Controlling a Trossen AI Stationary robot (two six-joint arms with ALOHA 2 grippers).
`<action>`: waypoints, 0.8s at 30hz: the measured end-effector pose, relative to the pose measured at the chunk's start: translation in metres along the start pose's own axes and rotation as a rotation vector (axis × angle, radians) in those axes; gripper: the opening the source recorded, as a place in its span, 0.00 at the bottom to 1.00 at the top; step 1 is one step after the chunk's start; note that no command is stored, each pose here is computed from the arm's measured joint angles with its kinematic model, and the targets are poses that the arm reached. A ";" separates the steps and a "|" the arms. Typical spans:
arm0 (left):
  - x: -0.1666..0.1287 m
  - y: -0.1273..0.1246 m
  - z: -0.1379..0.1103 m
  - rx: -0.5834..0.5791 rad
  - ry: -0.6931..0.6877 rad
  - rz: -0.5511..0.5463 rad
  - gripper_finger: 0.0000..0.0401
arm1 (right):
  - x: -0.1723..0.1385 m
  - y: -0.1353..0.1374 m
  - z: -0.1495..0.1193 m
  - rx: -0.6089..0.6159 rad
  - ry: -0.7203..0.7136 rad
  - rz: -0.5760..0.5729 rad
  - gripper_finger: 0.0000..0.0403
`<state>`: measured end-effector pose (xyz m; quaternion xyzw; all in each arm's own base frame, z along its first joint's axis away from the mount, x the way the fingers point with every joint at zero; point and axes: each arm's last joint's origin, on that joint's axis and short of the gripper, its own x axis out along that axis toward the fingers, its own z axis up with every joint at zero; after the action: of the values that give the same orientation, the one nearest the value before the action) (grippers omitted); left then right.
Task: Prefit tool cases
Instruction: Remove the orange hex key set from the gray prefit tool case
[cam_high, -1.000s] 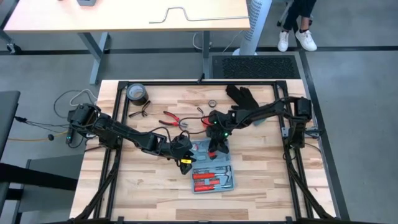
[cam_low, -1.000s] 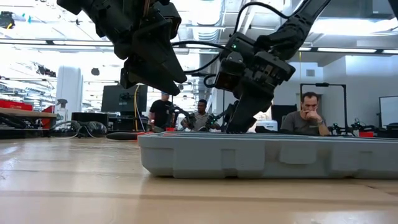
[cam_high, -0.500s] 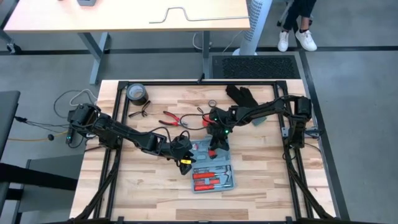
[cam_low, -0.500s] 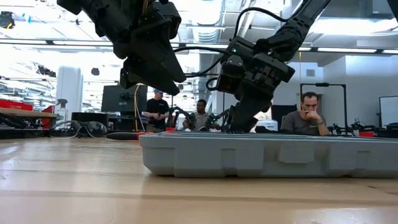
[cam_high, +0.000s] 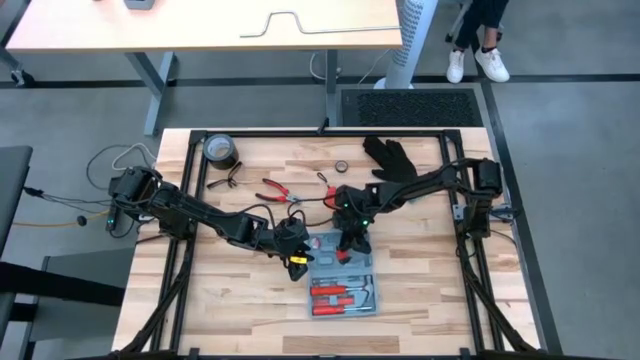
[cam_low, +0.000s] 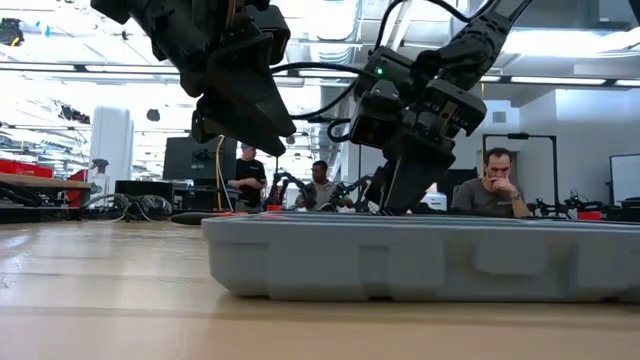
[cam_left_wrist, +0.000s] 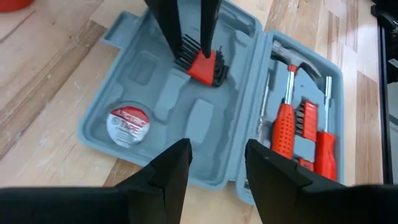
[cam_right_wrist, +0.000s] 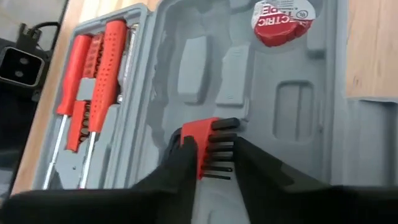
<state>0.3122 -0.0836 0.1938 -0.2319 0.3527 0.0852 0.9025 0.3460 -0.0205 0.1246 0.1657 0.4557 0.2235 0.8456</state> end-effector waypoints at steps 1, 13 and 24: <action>0.000 0.000 0.000 0.000 0.000 0.000 0.37 | 0.001 0.001 0.000 0.010 0.002 -0.009 0.21; -0.002 0.000 -0.002 -0.014 0.016 0.008 0.37 | -0.025 0.021 0.015 0.165 -0.080 0.044 0.01; -0.024 -0.012 -0.011 -0.051 -0.010 0.059 0.37 | -0.123 0.012 0.040 0.284 -0.465 -0.147 0.00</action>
<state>0.2917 -0.0994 0.2068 -0.2438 0.3525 0.1220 0.8952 0.3170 -0.0782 0.2375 0.2956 0.2869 0.0514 0.9097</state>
